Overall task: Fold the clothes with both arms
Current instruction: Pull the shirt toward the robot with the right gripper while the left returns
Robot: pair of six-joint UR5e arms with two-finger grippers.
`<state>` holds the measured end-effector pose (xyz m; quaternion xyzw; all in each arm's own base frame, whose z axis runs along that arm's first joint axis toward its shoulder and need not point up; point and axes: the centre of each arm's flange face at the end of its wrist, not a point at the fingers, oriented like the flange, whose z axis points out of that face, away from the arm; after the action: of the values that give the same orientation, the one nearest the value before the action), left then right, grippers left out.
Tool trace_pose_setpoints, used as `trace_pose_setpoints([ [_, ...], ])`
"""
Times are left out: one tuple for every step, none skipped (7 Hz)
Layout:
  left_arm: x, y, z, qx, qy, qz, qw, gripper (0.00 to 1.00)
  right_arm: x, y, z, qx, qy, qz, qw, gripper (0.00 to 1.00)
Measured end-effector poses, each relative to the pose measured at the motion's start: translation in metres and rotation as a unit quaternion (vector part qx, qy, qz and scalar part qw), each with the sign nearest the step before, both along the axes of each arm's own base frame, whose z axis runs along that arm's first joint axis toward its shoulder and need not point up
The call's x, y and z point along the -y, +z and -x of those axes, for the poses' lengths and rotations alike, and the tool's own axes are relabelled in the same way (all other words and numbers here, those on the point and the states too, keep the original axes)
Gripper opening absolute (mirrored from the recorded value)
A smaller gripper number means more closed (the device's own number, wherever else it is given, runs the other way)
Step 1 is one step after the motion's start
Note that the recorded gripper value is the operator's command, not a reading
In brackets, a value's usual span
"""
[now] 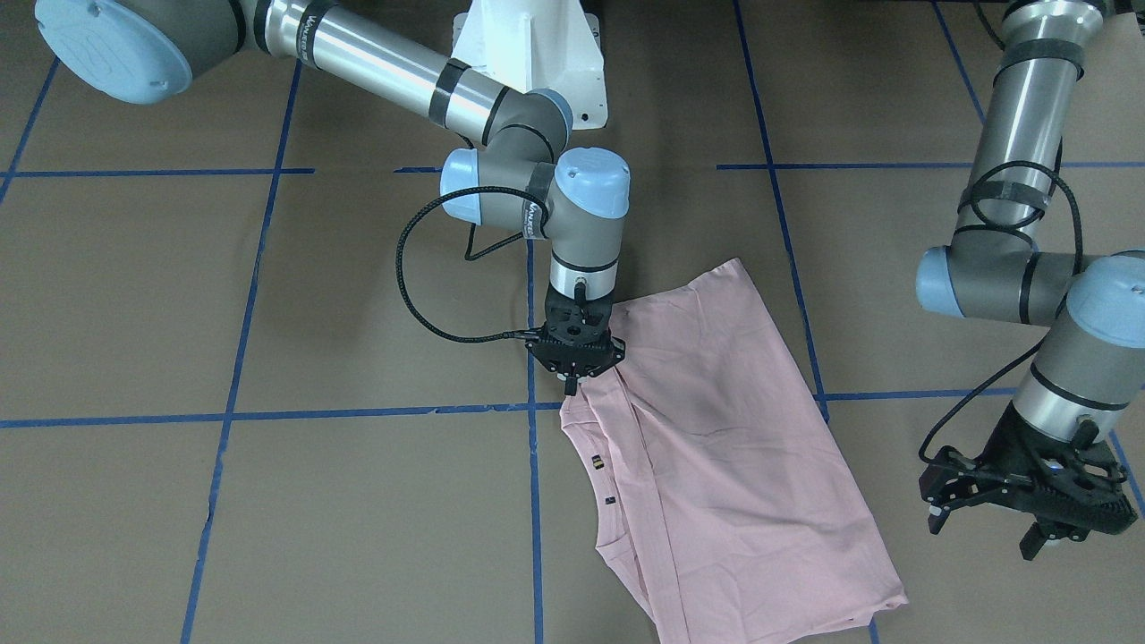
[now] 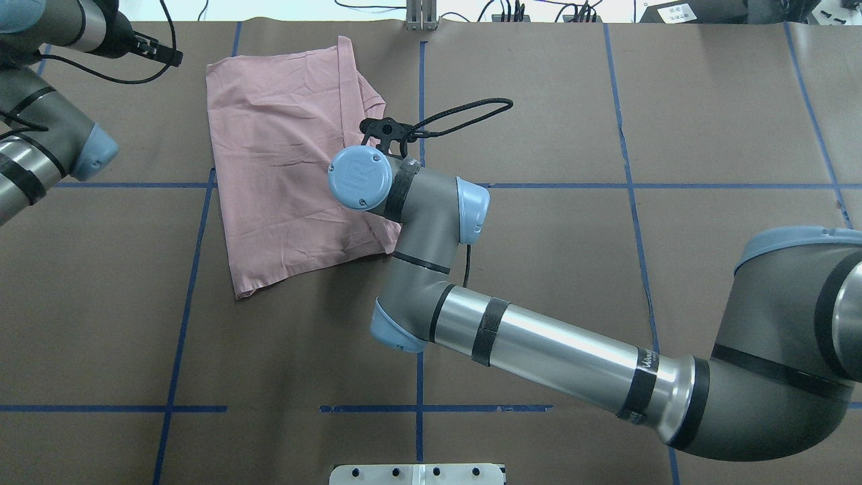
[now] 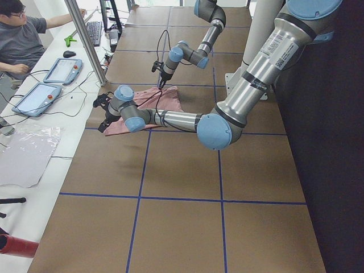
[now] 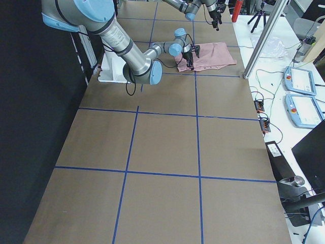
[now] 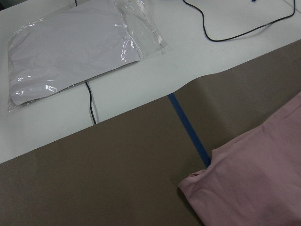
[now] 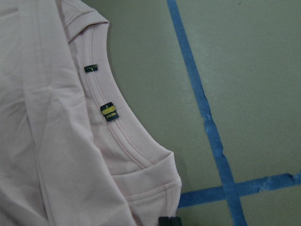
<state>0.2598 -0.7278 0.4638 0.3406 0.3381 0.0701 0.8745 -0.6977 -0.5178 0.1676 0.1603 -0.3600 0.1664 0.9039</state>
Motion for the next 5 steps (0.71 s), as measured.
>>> trace_pose_setpoints([
  [0.0, 0.0, -0.001, 0.0, 0.0, 0.0, 1.0, 1.0, -0.007, 0.0, -0.006, 0.007, -0.002, -0.002, 1.0, 0.0],
  [0.0, 0.0, -0.001, 0.0, 0.001, 0.0, 1.0, 1.0, -0.017, 0.007, -0.019, 0.012, -0.004, -0.004, 0.9999, 0.0],
  [0.0, -0.001, -0.002, -0.001, 0.001, -0.001, 1.0, 1.0, -0.031, 0.021, -0.035, 0.014, -0.007, -0.005, 0.9999, 0.0],
  [-0.001, -0.002, -0.002, -0.001, 0.002, -0.002, 1.0, 1.0, -0.053, 0.039, -0.057, 0.016, -0.013, -0.007, 0.9998, 0.0],
  [-0.001, -0.002, -0.003, -0.001, 0.002, -0.002, 1.0, 1.0, -0.084, 0.06, -0.084, 0.018, -0.022, -0.01, 0.9995, 0.0],
])
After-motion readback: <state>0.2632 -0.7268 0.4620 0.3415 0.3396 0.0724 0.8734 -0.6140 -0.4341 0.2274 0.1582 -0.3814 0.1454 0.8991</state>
